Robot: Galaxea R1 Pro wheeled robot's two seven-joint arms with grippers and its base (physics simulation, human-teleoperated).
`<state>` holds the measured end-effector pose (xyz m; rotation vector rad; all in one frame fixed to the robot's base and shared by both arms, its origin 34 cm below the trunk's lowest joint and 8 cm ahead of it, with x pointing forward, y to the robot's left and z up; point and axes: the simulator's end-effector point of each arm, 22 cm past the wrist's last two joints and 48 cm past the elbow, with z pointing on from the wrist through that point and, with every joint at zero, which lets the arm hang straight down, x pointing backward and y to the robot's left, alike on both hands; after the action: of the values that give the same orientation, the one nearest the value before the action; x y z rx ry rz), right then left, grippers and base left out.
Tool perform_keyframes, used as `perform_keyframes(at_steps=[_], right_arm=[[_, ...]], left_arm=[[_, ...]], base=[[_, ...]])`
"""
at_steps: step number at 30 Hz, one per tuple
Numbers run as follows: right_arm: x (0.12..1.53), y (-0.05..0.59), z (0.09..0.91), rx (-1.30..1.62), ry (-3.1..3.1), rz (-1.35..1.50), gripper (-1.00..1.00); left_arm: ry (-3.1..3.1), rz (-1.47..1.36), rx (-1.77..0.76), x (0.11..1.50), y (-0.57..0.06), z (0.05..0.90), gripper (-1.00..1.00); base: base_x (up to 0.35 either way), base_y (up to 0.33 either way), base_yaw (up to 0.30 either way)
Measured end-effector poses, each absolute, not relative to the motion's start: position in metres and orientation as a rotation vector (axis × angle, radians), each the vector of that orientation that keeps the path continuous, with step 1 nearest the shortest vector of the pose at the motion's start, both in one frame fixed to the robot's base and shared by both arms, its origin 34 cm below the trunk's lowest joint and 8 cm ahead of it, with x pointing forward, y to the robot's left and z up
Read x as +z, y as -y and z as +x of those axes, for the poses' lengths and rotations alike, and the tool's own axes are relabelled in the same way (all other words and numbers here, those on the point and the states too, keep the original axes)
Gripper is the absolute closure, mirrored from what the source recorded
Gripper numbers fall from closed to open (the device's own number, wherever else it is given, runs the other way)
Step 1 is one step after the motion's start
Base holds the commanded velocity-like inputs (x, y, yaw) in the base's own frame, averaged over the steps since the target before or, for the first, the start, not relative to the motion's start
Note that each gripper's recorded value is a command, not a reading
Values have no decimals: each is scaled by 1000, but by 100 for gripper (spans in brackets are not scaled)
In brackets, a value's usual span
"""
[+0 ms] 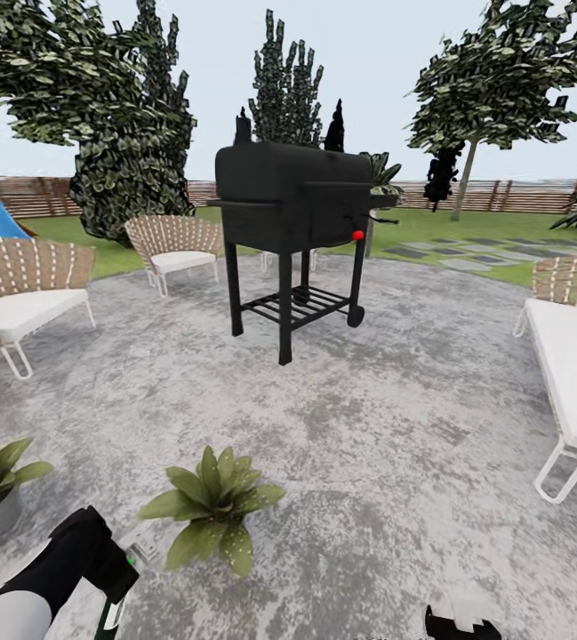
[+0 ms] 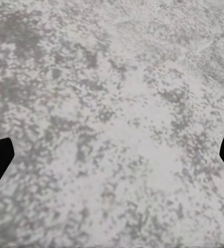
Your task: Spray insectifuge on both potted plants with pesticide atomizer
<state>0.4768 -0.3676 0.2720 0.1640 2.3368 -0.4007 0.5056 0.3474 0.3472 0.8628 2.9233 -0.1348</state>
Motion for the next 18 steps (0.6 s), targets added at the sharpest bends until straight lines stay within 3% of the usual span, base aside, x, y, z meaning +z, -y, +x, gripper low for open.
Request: perform_keyframes(at_steps=[3, 7, 14, 18], right_arm=[[272, 368, 477, -401, -2337, 164, -100], [272, 367, 477, -400, -2336, 164, -100], [272, 367, 477, -401, -2336, 165, -100], [272, 367, 477, -402, -2336, 164, -100]], left_arm=[[-2929, 867, -142, 345, -346, 503, 100], [-2940, 919, -176, 343, -335, 497, 100], [-2934, 1004, -380, 345, -277, 483, 100], [-2953, 1002, -360, 342, -290, 479, 100]], base=[[140, 287, -267], [34, 41, -194], [2, 2, -18], [0, 0, 0]])
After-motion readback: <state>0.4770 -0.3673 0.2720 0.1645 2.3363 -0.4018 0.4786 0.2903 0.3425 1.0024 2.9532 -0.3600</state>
